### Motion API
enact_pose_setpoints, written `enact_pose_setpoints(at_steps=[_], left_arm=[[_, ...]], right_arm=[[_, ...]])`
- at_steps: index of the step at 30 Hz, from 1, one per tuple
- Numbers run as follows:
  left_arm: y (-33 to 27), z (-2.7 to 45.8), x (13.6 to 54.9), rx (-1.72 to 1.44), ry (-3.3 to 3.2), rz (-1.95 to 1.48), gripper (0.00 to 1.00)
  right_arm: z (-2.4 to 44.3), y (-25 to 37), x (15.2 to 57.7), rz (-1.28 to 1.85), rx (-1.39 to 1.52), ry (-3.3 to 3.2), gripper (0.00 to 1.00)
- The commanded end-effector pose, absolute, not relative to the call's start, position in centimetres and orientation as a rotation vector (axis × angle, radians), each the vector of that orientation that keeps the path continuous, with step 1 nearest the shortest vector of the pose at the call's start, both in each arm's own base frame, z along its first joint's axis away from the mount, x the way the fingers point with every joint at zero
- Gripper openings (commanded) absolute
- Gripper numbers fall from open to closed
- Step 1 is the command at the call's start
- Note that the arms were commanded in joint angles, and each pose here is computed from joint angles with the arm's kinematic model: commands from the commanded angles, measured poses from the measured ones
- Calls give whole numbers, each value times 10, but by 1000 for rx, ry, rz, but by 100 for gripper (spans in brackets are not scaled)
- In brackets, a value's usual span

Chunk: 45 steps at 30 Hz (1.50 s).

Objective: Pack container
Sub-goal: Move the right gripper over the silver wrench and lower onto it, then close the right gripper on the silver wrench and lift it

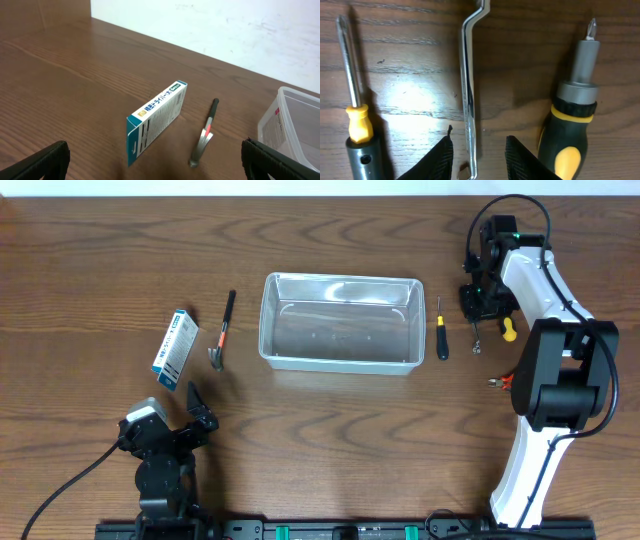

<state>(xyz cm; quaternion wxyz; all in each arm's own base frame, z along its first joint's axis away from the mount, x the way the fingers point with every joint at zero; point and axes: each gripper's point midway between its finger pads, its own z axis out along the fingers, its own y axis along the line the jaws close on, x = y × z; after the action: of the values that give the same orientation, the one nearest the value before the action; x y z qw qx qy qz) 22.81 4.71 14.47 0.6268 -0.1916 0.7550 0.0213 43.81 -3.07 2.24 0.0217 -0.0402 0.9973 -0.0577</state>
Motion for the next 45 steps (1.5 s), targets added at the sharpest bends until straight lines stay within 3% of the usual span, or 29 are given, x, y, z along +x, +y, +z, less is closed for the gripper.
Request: enact_pose_setpoints(at_steps=[1,11,20,28,33,40,45], left_arm=[[47,132,228,-432,1760,63,98],[47,132,228,-432,1760,63,98],[47,132,228,-432,1760,63,98],[47,132,228,-432,1760,63,98],[47,132,228,-432,1760,63,98],[47,132,228,-432,1760,63,98],[47,132,228,-432,1760,63,98]], right_arm=[[7,-27,434,-152,-91,3127,35],[-17,-24,427,-152,-108,3187,33],[-17,-24,429,-152,-107,3178,2],[-7,-24,435,-152,-105,3161,1],[37,-23,459,-155,-101,3065,1],[142,-16,502,-150,-101,2801,1],[221,34,515,12,-375,2575,1]])
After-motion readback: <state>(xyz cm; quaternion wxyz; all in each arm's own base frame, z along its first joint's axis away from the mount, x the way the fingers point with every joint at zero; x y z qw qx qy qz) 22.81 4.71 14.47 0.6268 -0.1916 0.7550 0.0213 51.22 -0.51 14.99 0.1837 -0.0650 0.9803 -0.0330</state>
